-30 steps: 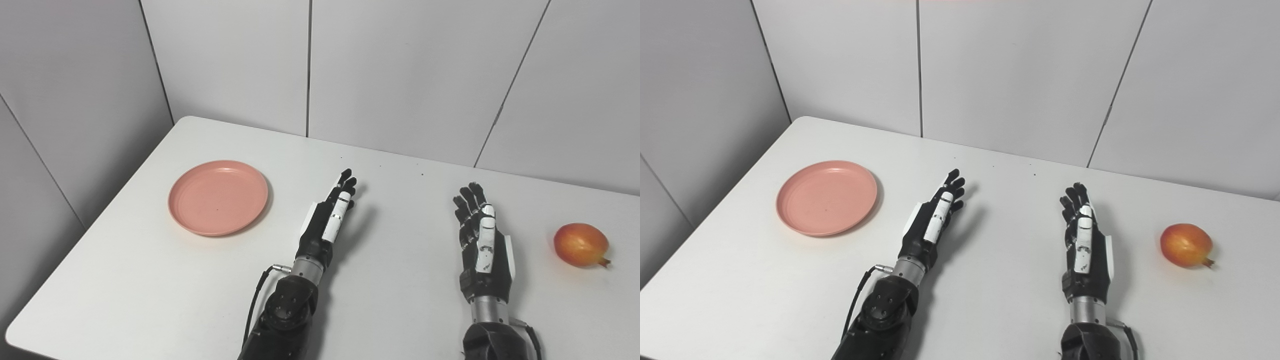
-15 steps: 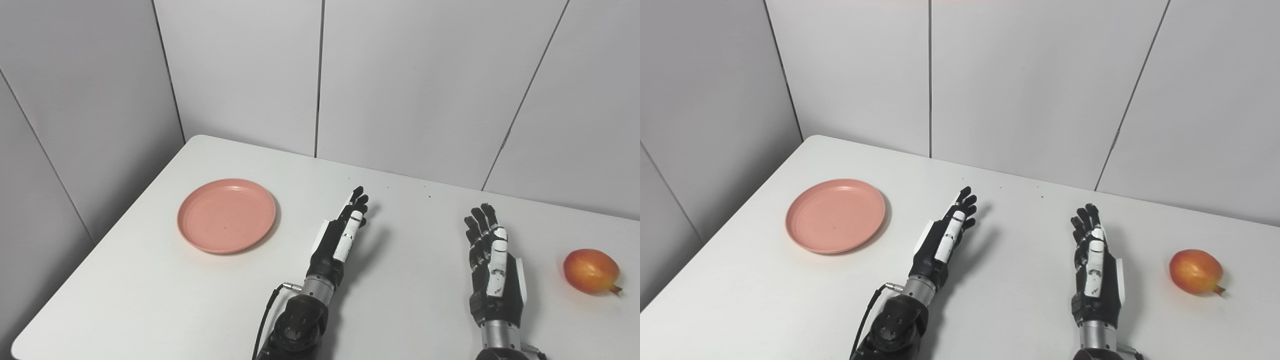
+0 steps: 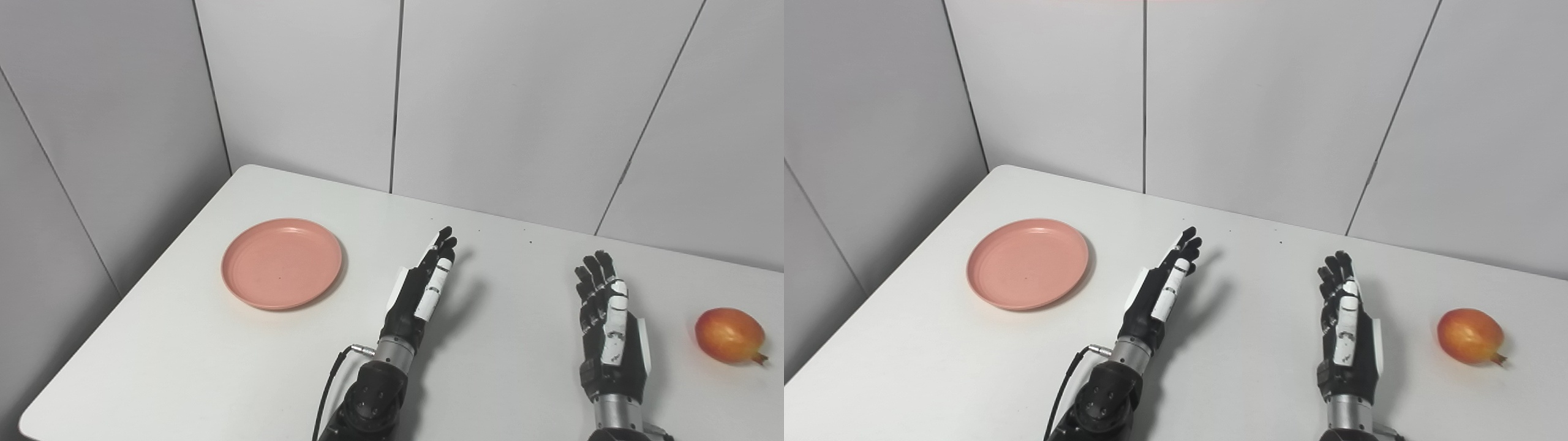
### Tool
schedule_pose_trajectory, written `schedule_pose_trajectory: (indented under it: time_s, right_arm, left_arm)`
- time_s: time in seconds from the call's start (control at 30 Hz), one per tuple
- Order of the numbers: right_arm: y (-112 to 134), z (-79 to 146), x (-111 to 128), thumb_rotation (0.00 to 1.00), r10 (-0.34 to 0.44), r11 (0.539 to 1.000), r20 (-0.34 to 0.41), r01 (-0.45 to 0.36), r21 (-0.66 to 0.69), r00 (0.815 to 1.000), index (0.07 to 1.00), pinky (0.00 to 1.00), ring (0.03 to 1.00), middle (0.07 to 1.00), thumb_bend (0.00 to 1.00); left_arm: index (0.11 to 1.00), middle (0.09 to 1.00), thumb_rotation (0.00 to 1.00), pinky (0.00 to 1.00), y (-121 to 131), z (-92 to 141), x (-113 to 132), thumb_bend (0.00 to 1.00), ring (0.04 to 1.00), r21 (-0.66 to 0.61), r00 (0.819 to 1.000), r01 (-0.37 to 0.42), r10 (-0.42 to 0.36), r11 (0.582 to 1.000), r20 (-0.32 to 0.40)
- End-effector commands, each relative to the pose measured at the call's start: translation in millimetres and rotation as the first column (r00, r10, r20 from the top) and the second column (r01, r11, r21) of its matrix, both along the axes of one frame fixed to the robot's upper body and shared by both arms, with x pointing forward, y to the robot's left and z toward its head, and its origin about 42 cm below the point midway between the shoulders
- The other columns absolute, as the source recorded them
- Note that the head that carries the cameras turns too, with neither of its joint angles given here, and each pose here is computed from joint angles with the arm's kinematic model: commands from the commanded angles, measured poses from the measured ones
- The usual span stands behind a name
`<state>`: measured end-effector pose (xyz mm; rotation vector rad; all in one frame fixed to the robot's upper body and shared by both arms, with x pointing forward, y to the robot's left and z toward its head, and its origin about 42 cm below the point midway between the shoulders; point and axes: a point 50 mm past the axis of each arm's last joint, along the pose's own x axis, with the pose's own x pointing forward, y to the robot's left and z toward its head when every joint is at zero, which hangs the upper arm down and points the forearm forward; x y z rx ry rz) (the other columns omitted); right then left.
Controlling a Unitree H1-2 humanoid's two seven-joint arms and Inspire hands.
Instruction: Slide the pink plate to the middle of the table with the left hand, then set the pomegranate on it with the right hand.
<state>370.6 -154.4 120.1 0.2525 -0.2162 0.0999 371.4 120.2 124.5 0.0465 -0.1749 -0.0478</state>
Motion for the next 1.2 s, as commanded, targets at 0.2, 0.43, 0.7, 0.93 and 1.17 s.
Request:
schedule_pose_trajectory:
  time_s: [0.2,0.43,0.7,0.93,1.17]
  right_arm:
    - [-27,-44,-21,0.98,-0.034,0.998,-0.102,0.029,-0.051,0.994,0.934,1.0,0.943,0.935,0.49]
    - [-27,-44,-20,0.99,-0.03,0.998,-0.101,0.024,-0.062,0.994,0.935,1.0,0.941,0.935,0.49]
    - [-25,-45,-19,0.98,-0.031,0.999,-0.098,0.027,-0.046,0.995,0.937,1.0,0.94,0.934,0.48]
    - [-27,-46,-20,0.97,-0.035,0.998,-0.098,0.03,-0.05,0.995,0.934,1.0,0.939,0.933,0.49]
    - [-27,-46,-19,0.95,-0.047,0.998,-0.101,0.043,-0.042,0.994,0.919,1.0,0.925,0.919,0.48]
  left_arm:
    - [0.932,0.945,1.0,0.93,19,18,8,0.38,0.944,-0.016,0.993,-0.041,0.043,0.999,0.108]
    - [0.933,0.949,1.0,0.93,32,29,14,0.38,0.949,0.05,0.98,-0.071,0.06,0.996,0.188]
    - [0.91,0.924,1.0,0.94,47,50,27,0.39,0.931,0.009,0.968,-0.152,0.147,0.988,0.203]
    - [0.888,0.91,1.0,0.91,73,68,32,0.36,0.915,-0.038,0.947,-0.218,0.22,0.975,0.234]
    - [0.862,0.876,1.0,0.89,101,81,36,0.36,0.88,-0.051,0.926,-0.278,0.282,0.959,0.25]
